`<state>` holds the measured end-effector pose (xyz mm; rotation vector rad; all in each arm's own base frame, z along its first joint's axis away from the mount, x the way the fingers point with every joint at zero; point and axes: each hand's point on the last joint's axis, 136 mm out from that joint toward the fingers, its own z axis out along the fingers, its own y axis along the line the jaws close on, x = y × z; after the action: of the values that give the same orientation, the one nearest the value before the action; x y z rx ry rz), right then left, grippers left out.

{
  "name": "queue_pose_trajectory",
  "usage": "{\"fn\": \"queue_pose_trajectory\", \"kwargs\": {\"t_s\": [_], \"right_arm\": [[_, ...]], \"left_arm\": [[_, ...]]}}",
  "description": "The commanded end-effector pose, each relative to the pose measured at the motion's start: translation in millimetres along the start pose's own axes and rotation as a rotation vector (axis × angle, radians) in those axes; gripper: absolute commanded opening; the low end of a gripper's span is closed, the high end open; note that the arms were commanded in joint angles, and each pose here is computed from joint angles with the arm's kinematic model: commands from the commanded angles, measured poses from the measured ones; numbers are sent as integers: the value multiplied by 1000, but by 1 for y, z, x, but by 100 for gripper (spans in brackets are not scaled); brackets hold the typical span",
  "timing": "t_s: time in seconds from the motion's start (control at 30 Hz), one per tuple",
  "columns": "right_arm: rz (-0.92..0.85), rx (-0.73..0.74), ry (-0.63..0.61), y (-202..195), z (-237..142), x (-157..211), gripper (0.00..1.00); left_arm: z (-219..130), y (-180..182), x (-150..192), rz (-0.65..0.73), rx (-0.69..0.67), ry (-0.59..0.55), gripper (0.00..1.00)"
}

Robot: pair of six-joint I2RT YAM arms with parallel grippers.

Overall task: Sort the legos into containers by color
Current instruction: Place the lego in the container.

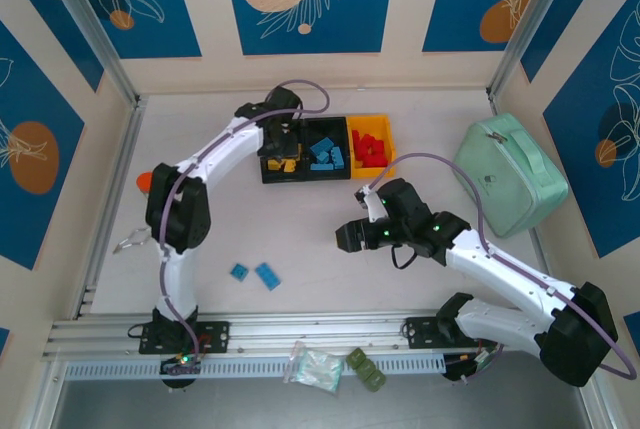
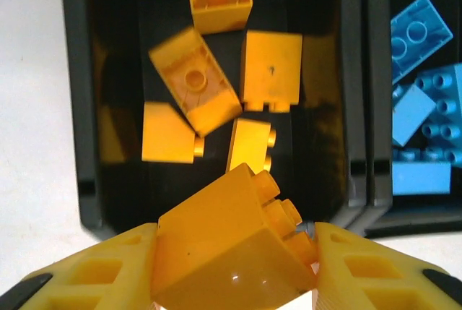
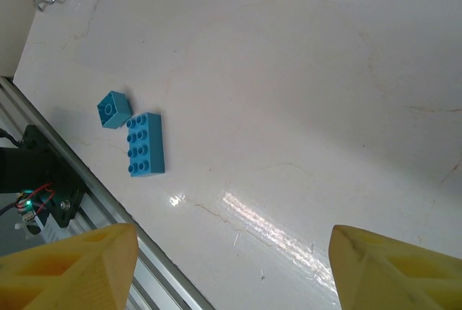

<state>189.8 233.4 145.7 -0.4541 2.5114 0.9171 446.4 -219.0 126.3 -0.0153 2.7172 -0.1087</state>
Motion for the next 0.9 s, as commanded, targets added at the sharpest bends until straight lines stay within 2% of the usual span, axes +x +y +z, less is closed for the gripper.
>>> {"fn": "queue_pose_trajectory", "kwargs": {"t_s": [0.0, 0.2, 0.37, 0.43, 0.53, 0.7, 0.87], "right_arm": [[12, 5, -13, -1, -1, -4, 70], [20, 14, -14, -3, -1, -4, 70], [21, 10, -7, -2, 1, -5, 71], [23, 9, -5, -2, 3, -6, 70], [21, 6, -2, -1, 4, -6, 70], [9, 2, -2, 2, 3, -10, 71], [-8, -4, -4, 6, 2, -13, 71]], "left_arm": [[9, 12, -9, 31, -64, 20, 45], [25, 11, -22, 25, -74, 17, 47], [25, 10, -29, 29, -81, 9, 58], [20, 10, -31, 24, -78, -2, 66], [9, 9, -32, 22, -65, -13, 69], [-14, 7, -26, 19, -26, -34, 69], [-39, 9, -7, 13, 11, -50, 69]]}}
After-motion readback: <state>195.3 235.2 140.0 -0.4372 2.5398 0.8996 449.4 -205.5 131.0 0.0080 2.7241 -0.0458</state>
